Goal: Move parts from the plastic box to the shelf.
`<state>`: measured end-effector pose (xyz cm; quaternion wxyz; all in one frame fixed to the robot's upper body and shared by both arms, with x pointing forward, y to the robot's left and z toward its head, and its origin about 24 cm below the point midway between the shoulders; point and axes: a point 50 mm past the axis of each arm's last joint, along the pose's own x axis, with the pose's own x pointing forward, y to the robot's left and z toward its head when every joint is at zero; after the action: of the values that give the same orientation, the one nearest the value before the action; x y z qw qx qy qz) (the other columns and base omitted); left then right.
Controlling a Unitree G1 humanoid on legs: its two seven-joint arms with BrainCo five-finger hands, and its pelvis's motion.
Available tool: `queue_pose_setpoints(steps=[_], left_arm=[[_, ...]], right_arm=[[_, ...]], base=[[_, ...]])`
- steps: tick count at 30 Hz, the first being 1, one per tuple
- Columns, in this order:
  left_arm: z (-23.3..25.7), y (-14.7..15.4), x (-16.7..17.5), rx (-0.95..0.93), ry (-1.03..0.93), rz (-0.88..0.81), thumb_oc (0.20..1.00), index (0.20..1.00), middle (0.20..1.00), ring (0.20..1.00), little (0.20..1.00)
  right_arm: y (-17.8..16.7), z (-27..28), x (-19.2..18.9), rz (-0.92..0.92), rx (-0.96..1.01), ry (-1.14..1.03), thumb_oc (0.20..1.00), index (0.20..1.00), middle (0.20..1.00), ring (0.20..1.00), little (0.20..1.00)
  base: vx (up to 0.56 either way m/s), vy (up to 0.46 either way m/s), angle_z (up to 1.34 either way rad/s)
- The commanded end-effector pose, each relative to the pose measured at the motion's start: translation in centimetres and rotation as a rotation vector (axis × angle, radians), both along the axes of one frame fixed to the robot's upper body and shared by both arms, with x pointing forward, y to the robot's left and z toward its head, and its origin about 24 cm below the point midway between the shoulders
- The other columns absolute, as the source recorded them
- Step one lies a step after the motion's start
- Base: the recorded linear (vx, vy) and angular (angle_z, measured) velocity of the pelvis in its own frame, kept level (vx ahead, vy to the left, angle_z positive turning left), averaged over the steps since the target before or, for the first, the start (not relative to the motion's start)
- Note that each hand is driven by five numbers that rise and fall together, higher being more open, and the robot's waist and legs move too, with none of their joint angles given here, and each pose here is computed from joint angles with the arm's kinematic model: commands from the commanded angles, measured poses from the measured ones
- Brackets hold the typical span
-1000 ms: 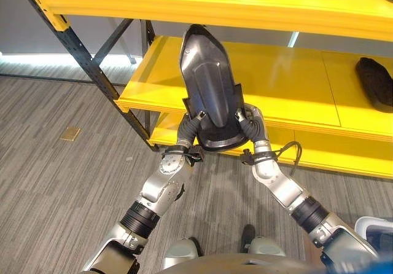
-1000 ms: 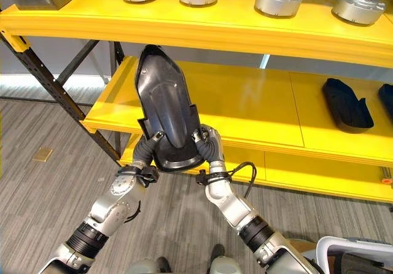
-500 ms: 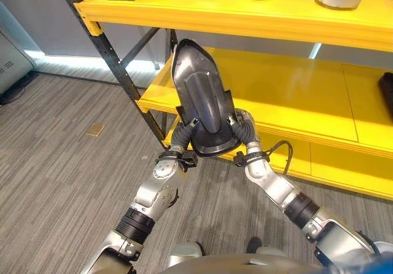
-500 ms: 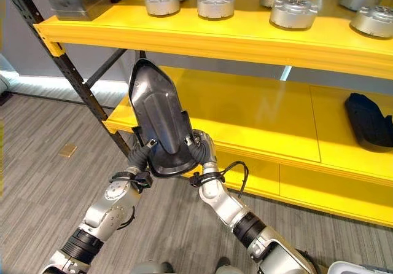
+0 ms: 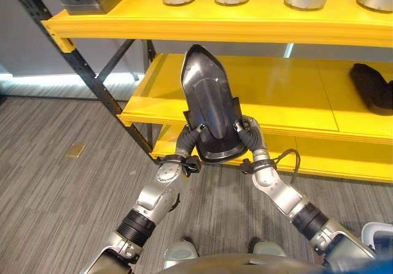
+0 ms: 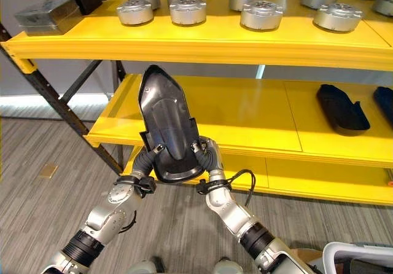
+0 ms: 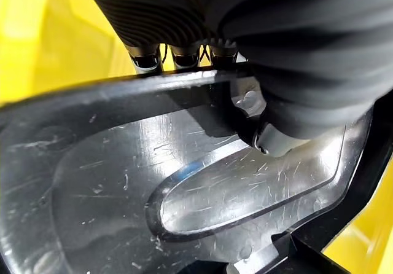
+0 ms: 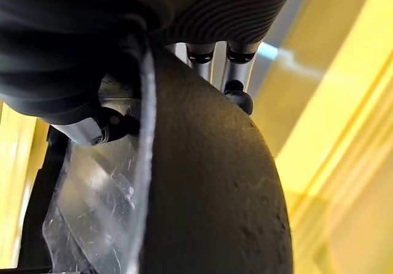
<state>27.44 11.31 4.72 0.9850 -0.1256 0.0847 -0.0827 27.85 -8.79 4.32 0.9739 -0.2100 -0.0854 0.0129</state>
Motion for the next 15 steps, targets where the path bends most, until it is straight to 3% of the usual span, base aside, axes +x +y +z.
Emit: queue_pose_setpoints(steps=[1, 5, 10, 15], left_arm=[[3.5, -2.5, -0.4, -0.062, -0.218, -0.203, 0.2, 0.2, 0.2, 0.2, 0.2], [3.2, -2.6, -0.6, -0.031, -0.219, -0.225, 0.2, 0.2, 0.2, 0.2, 0.2], [5.6, -3.2, 1.0, 0.006, -0.285, -0.122, 0.2, 0.2, 0.2, 0.2, 0.2], [6.7, -3.7, 1.4, -0.005, -0.308, -0.128, 0.2, 0.2, 0.2, 0.2, 0.2]], right_arm=[[-2.2, 2.9, 2.3, -0.101, 0.132, -0.08, 0.2, 0.2, 0.2, 0.2, 0.2], [-1.4, 2.8, 2.1, -0.103, 0.158, -0.073, 0.2, 0.2, 0.2, 0.2, 0.2], [0.3, 4.1, 2.6, -0.029, 0.152, -0.108, 0.2, 0.2, 0.2, 0.2, 0.2], [1.6, 5.7, 3.0, -0.01, 0.127, -0.141, 0.2, 0.2, 0.2, 0.2, 0.2]], base=[[0.2, 0.092, -0.03], [0.24, -0.07, -0.29], [0.32, -0.587, -0.34], [0.17, -0.322, -0.05]])
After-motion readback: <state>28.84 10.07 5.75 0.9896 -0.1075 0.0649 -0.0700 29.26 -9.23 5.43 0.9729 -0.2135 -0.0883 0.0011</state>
